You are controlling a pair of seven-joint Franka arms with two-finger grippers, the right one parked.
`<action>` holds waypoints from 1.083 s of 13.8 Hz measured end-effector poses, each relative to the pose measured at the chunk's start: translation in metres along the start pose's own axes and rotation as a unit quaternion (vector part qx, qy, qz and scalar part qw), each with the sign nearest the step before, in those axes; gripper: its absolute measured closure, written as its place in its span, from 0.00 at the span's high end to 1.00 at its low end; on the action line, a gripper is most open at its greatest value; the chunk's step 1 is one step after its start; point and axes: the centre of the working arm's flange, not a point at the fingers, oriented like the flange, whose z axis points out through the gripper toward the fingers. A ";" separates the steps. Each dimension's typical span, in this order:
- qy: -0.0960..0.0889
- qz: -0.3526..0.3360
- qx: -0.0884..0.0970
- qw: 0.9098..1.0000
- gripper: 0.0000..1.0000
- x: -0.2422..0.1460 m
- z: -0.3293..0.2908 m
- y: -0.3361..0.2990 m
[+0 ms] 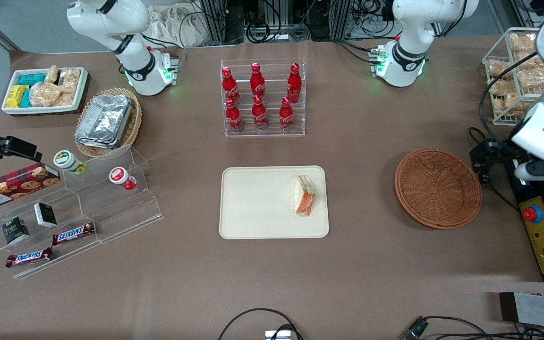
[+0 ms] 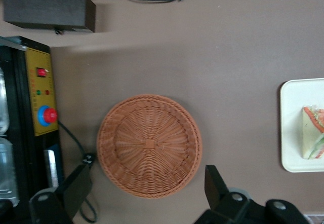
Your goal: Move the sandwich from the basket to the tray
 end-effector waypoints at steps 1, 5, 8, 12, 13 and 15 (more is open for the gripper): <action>0.000 0.001 0.001 1.000 1.00 -0.007 -0.011 -0.005; -0.014 0.002 0.002 1.000 1.00 -0.036 -0.045 -0.008; -0.020 0.001 -0.014 1.000 1.00 -0.047 -0.055 -0.005; -0.018 0.001 -0.021 1.000 1.00 -0.050 -0.060 -0.004; -0.020 0.001 -0.021 1.000 1.00 -0.050 -0.060 -0.004; -0.031 0.001 -0.023 0.999 1.00 -0.051 -0.059 -0.004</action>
